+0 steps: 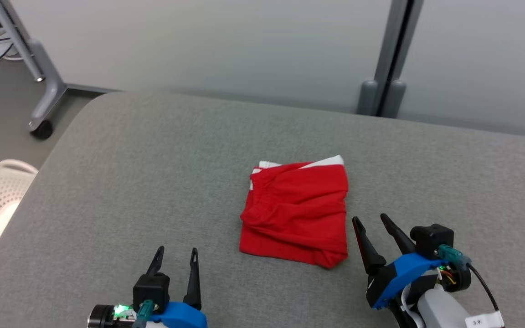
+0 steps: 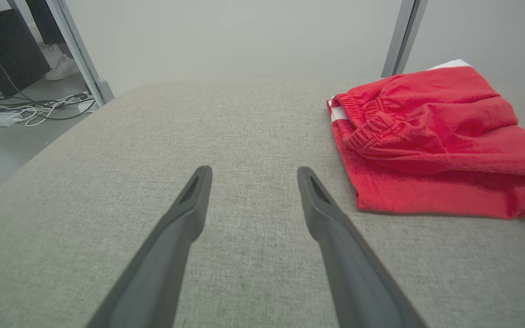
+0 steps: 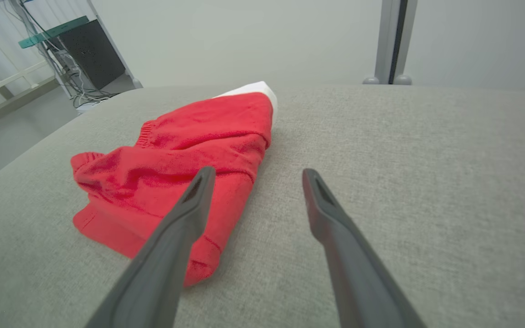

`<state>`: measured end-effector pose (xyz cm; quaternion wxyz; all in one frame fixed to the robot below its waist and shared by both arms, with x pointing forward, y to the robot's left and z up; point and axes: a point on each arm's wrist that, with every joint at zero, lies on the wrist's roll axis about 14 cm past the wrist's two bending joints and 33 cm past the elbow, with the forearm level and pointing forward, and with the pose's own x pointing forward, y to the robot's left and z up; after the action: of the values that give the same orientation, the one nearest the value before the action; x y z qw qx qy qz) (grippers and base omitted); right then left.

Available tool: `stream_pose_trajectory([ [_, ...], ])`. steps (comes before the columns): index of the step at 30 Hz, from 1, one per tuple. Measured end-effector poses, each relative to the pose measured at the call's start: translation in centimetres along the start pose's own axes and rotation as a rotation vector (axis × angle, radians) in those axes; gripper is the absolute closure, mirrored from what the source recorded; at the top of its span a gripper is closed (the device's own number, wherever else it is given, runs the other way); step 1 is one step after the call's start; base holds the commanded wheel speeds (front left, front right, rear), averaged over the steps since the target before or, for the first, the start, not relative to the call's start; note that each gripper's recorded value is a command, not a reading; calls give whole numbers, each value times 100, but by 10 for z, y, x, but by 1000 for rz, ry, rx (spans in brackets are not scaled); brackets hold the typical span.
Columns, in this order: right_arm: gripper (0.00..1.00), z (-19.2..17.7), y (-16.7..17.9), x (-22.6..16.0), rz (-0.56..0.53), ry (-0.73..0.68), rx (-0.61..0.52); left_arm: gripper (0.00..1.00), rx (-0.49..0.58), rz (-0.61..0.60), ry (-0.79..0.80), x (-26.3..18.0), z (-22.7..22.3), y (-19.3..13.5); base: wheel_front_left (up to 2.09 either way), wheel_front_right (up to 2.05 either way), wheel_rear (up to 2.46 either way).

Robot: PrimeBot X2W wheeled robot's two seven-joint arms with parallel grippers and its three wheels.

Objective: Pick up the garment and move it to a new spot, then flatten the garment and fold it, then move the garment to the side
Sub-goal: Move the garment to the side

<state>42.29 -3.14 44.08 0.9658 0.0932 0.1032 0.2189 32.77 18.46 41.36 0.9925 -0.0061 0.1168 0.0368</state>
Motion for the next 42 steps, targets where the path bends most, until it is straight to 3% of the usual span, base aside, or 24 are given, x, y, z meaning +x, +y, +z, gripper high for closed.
stream_pose_trajectory([
  [5,0,0,16,39,56,27,-5,0,-26,61,23,-7,-7,17,0,0,0],
  [9,0,-14,7,60,13,71,84,0,-60,134,38,-11,-11,35,0,0,0],
  [13,0,-36,16,75,38,140,99,0,-61,172,58,-13,-16,44,0,0,0],
  [14,33,-44,19,75,46,163,102,0,-60,177,62,-12,-17,46,0,0,0],
  [15,93,-51,21,75,50,184,109,0,-59,183,66,-12,-17,47,0,0,0],
  [16,100,-53,24,77,58,189,111,0,-59,187,70,-12,-19,47,0,0,0],
  [21,100,-39,18,82,47,143,131,0,-54,147,60,-1,-14,36,0,0,0],
  [27,100,-22,-12,62,-18,76,118,0,-41,25,50,19,-9,1,0,0,0],
  [42,100,1,-124,-57,-354,-21,109,0,-18,-513,32,63,3,-180,0,0,0],
])
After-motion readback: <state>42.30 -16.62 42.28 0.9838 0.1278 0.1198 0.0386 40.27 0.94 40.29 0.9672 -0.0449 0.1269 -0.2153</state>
